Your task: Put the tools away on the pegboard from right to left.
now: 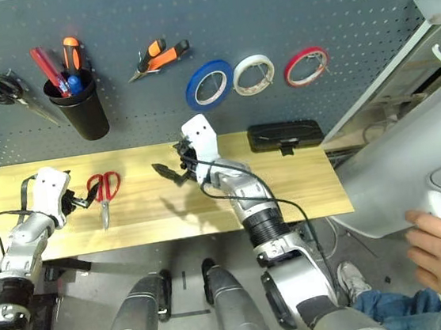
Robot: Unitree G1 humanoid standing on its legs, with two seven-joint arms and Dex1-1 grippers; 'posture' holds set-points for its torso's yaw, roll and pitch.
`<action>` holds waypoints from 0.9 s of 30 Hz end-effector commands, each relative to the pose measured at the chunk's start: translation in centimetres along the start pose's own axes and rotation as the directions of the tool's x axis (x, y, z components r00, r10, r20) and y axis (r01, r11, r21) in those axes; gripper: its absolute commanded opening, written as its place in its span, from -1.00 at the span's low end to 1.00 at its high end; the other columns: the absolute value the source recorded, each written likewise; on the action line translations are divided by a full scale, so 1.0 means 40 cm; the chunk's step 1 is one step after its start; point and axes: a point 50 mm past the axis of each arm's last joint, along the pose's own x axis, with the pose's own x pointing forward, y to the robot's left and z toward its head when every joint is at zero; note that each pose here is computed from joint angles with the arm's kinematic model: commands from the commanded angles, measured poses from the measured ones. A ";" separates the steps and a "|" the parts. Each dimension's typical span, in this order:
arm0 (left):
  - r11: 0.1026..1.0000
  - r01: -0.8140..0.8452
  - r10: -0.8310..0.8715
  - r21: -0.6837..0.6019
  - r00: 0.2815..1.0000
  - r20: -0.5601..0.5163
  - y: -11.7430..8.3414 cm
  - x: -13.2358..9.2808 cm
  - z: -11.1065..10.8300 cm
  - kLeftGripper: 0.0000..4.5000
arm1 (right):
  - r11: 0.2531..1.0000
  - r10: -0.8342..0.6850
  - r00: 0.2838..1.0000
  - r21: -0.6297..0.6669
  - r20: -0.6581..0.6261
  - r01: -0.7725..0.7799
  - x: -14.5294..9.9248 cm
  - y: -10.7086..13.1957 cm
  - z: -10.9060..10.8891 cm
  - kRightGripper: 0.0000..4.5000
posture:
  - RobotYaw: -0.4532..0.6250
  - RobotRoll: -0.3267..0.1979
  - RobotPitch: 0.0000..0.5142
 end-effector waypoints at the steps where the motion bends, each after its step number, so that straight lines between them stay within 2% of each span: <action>1: 0.997 -0.069 0.066 -0.020 0.989 -0.130 -0.003 0.006 -0.052 0.99 | 0.999 0.004 1.000 -0.039 0.004 -0.004 0.021 0.014 -0.002 1.00 | 0.02 0.25 0.21; 9: 0.997 -0.080 0.071 -0.023 0.961 -0.269 -0.023 0.025 -0.085 0.99 | 0.999 -0.019 0.999 -0.026 0.029 0.020 0.038 0.031 0.003 1.00 | -0.03 0.25 0.20; 27: 0.990 -0.102 0.053 -0.096 0.908 -0.415 -0.043 0.014 -0.130 0.99 | 0.999 0.021 1.000 -0.046 0.013 -0.020 0.029 0.069 -0.010 1.00 | -0.14 0.25 0.23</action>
